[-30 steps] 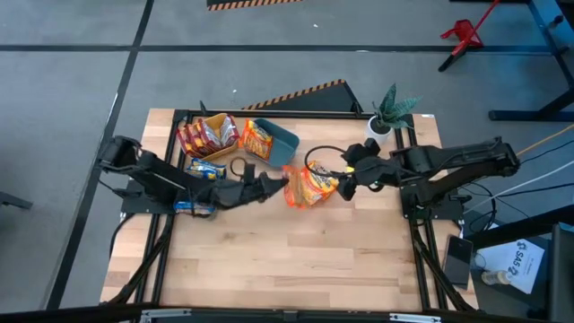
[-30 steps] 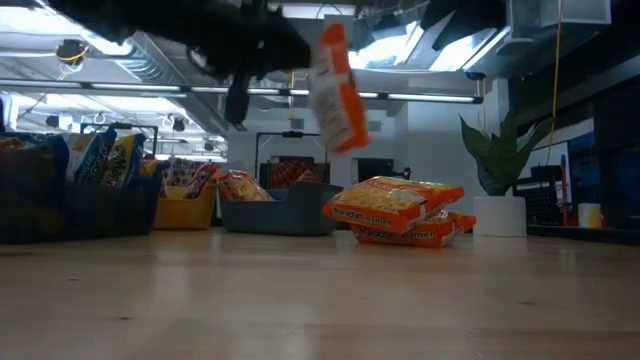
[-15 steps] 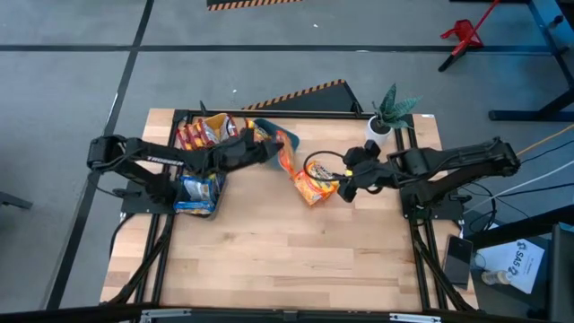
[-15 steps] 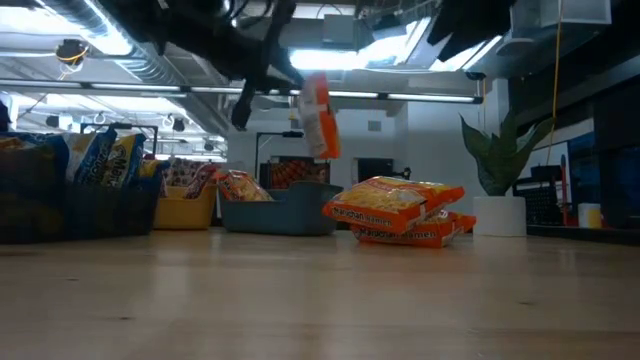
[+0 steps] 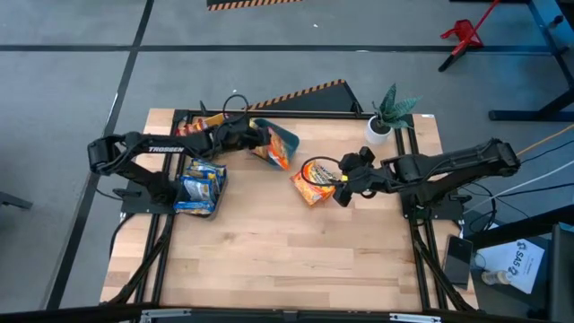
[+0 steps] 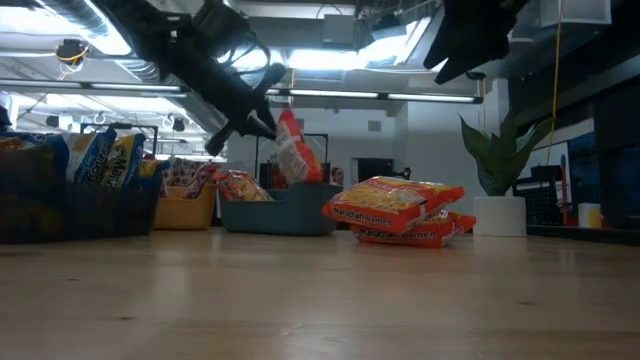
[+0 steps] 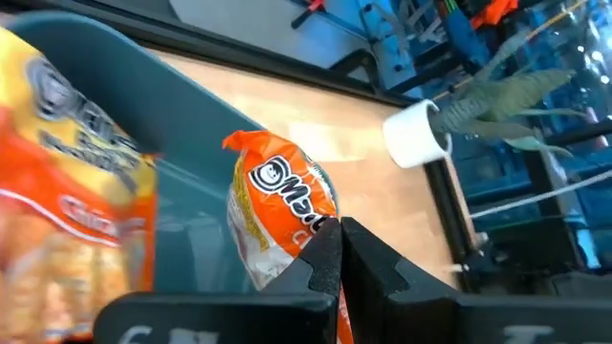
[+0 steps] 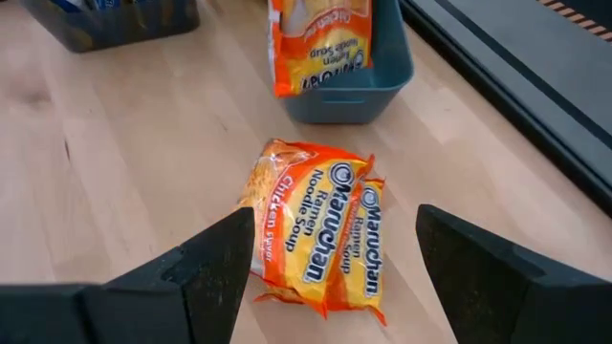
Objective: Sort Maruchan noodles
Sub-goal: Put the orange noodle pack into the blue bin
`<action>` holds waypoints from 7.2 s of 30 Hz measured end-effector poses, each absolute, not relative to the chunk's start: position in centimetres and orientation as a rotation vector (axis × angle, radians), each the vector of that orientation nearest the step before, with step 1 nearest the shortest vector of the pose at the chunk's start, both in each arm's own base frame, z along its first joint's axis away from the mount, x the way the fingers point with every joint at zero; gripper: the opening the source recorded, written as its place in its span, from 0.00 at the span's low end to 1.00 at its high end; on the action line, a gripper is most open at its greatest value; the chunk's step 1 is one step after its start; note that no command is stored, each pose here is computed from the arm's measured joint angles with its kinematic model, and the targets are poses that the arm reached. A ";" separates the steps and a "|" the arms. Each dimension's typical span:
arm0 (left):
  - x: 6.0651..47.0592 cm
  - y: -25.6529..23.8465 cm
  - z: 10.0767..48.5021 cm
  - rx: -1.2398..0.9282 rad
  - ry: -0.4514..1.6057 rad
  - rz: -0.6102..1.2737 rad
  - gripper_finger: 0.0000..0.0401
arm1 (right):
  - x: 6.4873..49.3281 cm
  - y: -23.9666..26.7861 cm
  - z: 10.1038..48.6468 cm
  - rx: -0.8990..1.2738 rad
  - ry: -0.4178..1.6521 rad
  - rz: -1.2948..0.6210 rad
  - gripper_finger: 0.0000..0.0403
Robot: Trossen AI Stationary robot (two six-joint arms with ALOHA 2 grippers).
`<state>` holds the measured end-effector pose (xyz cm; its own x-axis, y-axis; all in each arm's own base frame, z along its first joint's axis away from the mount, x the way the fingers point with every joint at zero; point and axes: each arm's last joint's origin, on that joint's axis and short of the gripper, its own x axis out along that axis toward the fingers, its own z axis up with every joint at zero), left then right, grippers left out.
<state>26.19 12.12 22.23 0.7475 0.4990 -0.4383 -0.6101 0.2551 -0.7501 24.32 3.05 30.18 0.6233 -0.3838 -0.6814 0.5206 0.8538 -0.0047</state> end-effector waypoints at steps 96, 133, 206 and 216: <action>17.0 13.0 28.3 -0.864 0.030 1.005 0.15 | 40.6 -12.7 15.8 -0.115 1.210 -0.082 0.00; 20.6 14.7 23.1 -0.955 0.346 0.857 0.15 | 42.5 -13.4 21.2 -0.111 1.078 -0.167 0.00; 14.8 10.8 30.9 -0.866 0.020 0.668 0.08 | 53.1 -15.9 15.0 -0.105 0.780 -0.235 0.14; 14.8 10.8 30.9 -0.842 0.039 0.670 0.08 | 52.2 -15.6 17.0 -0.068 0.821 -0.234 0.00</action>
<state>14.82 10.79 30.85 0.7955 0.5334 -0.2876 -0.5629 0.4745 -0.6768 52.20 -15.61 16.98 0.6572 -0.2327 -0.7169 0.1801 0.9721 -0.1505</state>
